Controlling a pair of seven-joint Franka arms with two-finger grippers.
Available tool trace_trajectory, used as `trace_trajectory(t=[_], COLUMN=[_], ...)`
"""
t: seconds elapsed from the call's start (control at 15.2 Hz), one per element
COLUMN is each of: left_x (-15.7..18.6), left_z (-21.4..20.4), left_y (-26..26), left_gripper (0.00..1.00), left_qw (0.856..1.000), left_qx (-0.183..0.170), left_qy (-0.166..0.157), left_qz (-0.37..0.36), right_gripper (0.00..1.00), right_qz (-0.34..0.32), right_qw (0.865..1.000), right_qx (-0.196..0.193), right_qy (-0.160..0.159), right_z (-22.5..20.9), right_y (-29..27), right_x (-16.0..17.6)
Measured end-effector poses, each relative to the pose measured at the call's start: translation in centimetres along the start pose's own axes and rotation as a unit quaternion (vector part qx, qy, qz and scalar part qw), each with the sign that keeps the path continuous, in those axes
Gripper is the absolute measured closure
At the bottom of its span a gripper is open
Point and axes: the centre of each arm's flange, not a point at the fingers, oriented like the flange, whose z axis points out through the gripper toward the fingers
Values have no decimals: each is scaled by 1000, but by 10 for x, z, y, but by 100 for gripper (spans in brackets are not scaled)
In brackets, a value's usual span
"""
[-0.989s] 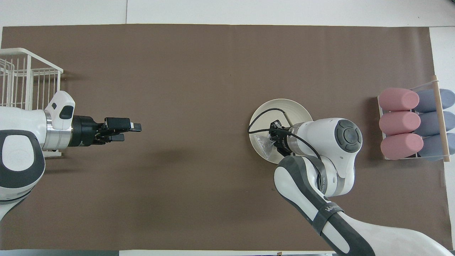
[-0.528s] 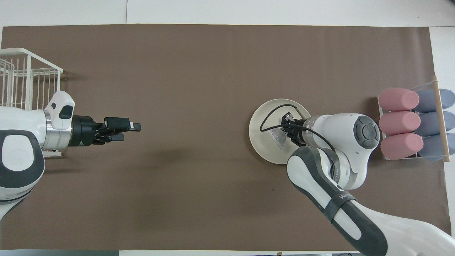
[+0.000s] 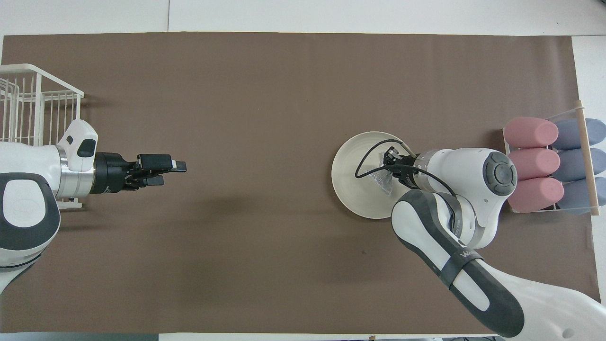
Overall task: Wipe plate with sponge
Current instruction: 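Wipe the plate surface with the sponge in the right gripper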
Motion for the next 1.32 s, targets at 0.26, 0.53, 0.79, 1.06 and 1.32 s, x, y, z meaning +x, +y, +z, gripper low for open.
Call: trace_trajectory(t=[0.26, 0.53, 0.79, 1.06, 1.32], left_x=[0, 1, 2, 2, 3], left_z=[0, -1, -1, 0, 0], left_y=[0, 0, 0, 0, 0], left_gripper=[0, 0, 0, 0, 0], left_qw=[1000, 1000, 1000, 1000, 1000], left_qx=[0, 1, 1, 2, 3], left_qy=[2, 4, 7, 9, 11], left_qz=[0, 0, 0, 0, -2], right_gripper=[90, 90, 90, 90, 90], right_qz=[-9, 64, 107, 151, 200], right_qw=[1000, 998, 993, 987, 977], right_qx=[-8, -23, -38, -43, -48], right_qy=[6, -15, -31, -34, -51], right_z=[0, 5, 13, 13, -8], right_y=[1, -14, -33, -39, -81], right_x=[2, -29, -75, -86, -114])
